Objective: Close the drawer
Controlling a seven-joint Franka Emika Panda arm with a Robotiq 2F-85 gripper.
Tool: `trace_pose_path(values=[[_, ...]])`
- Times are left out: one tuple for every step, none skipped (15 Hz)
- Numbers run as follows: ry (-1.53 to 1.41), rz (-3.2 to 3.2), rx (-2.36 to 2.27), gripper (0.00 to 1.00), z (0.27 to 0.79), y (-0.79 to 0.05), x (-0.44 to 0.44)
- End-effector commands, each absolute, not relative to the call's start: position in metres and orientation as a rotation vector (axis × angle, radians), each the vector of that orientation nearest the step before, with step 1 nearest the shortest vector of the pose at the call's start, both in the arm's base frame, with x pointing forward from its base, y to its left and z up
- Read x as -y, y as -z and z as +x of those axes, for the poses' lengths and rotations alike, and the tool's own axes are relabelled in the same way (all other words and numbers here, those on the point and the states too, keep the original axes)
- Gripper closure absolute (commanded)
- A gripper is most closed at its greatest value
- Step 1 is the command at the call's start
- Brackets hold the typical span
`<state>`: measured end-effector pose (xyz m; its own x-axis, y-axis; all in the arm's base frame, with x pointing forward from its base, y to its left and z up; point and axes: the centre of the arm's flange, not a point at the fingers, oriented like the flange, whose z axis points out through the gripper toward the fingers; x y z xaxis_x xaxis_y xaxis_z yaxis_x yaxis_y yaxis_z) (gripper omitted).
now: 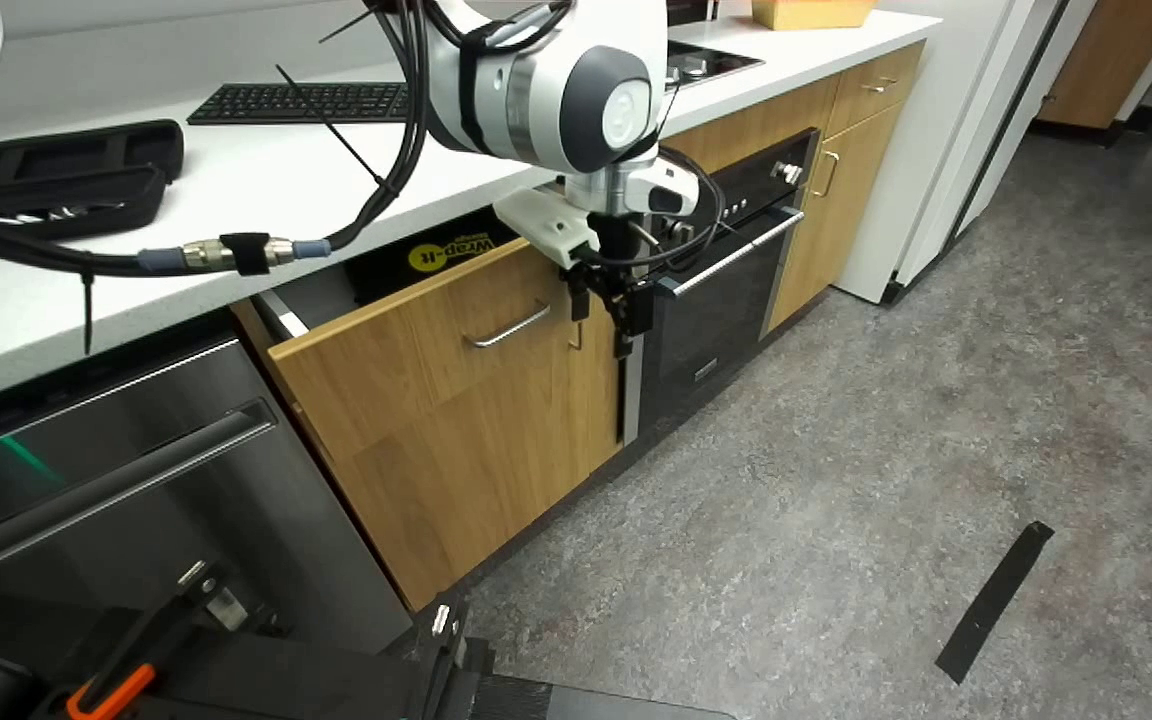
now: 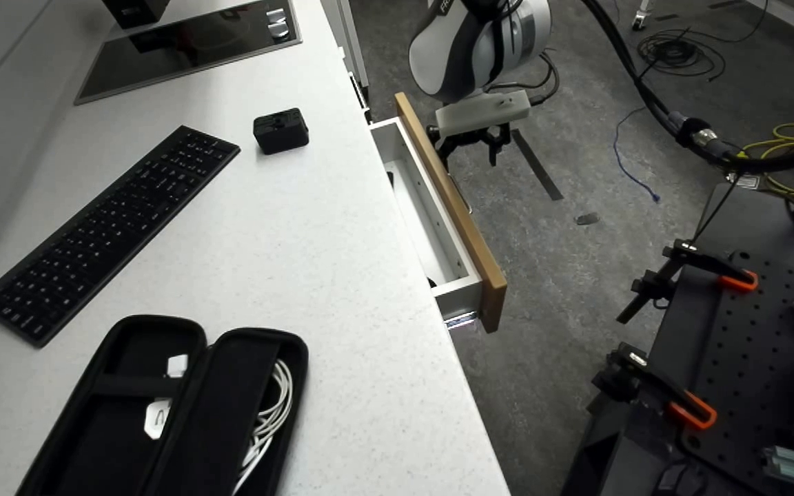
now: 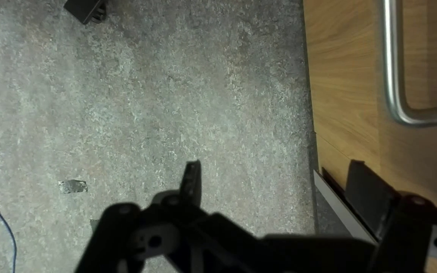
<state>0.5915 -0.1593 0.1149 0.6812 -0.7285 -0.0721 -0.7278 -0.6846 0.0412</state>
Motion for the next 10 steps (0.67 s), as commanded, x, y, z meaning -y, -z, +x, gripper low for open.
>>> trace_pose_path(values=[[0.145, 2.939, 1.224, 0.00, 0.626, -0.106, 0.139], [0.141, 2.957, 1.206, 0.00, 0.630, -0.106, 0.132], [0.137, 2.977, 1.181, 0.00, 0.636, -0.106, 0.121], [0.144, 3.001, 1.158, 0.00, 0.641, -0.106, 0.112], [0.140, 3.020, 1.134, 0.00, 0.645, -0.105, 0.102], [0.140, 3.047, 1.108, 0.00, 0.650, -0.105, 0.093], [0.142, 3.067, 1.091, 0.00, 0.654, -0.104, 0.084], [0.148, 3.095, 1.066, 0.00, 0.658, -0.105, 0.076], [0.156, 3.113, 1.053, 0.00, 0.661, -0.106, 0.068], [0.163, 3.130, 1.036, 0.00, 0.664, -0.107, 0.060]])
